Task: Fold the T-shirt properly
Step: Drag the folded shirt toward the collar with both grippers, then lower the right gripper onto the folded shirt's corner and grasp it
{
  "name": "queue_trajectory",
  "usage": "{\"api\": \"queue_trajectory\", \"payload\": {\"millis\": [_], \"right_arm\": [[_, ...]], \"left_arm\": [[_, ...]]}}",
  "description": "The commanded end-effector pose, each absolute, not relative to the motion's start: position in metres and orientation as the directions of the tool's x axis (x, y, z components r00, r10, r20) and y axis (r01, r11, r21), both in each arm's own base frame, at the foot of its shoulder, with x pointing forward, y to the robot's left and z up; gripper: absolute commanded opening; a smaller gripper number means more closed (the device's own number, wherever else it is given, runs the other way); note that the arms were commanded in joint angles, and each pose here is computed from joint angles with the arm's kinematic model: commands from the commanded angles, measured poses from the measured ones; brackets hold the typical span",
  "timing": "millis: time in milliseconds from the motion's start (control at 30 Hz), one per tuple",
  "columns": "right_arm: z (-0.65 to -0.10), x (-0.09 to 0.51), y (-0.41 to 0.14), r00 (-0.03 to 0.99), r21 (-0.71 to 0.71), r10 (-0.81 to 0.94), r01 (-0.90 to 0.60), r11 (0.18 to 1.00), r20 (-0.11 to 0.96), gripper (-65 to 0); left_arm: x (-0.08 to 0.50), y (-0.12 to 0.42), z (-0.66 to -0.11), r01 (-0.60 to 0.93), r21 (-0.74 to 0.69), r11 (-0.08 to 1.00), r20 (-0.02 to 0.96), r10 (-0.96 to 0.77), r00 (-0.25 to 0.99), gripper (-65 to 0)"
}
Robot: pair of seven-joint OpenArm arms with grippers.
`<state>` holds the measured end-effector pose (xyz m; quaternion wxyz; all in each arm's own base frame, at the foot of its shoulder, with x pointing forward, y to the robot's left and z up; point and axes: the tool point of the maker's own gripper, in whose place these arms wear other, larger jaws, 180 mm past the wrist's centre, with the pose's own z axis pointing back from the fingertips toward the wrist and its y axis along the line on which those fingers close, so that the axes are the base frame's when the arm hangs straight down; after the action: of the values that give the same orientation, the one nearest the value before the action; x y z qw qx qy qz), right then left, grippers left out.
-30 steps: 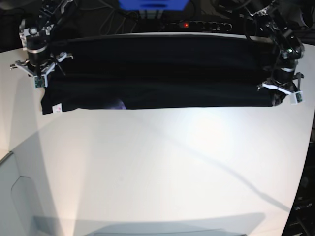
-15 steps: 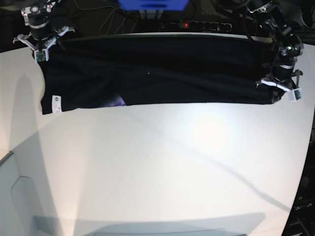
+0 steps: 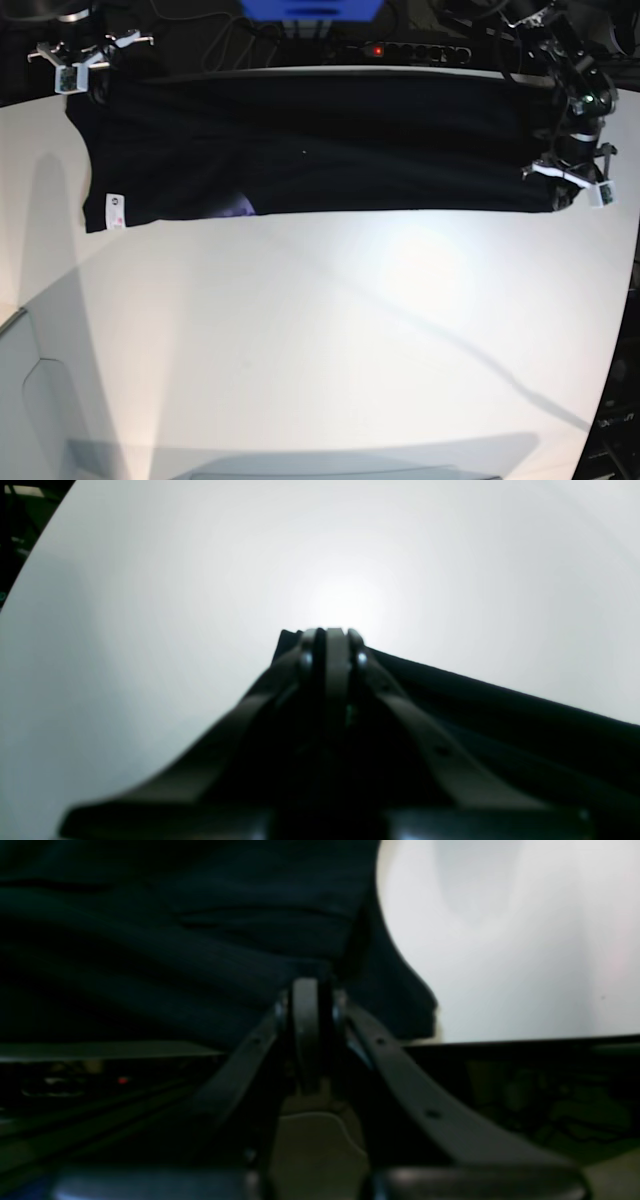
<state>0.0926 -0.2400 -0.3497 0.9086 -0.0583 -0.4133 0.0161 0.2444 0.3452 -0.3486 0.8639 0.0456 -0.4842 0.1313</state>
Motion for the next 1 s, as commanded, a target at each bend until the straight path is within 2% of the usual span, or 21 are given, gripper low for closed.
{"api": "queue_trajectory", "payload": {"millis": [0, 433, 700, 967], "right_arm": [[-0.339, 0.094, -0.238, 0.621, -0.108, 0.074, 0.016, 0.994, 0.78, -65.0], [-0.324, 0.082, -0.194, 0.529, 0.021, 0.012, -0.056, 0.998, 0.849, -65.0], [-0.296, 0.084, -0.225, 0.416, 0.048, -0.067, 0.056, 0.997, 0.907, -65.0], [-0.292, 0.083, -0.23, 0.407, 0.042, -0.066, 0.067, 0.997, 0.911, -65.0]], "left_arm": [[0.251, 0.351, -0.334, -0.271, -0.04, 0.962, 0.876, 0.164, 0.453, -65.0], [0.256, 0.351, -0.332, -0.271, -0.043, 0.962, 0.881, 0.164, 0.444, -65.0], [0.253, 0.352, -0.333, -0.271, -0.038, 0.962, 0.877, 0.162, 0.452, -65.0], [0.247, 0.35, -0.338, -0.271, -0.038, 0.962, 0.869, 0.165, 0.466, -65.0]]}}
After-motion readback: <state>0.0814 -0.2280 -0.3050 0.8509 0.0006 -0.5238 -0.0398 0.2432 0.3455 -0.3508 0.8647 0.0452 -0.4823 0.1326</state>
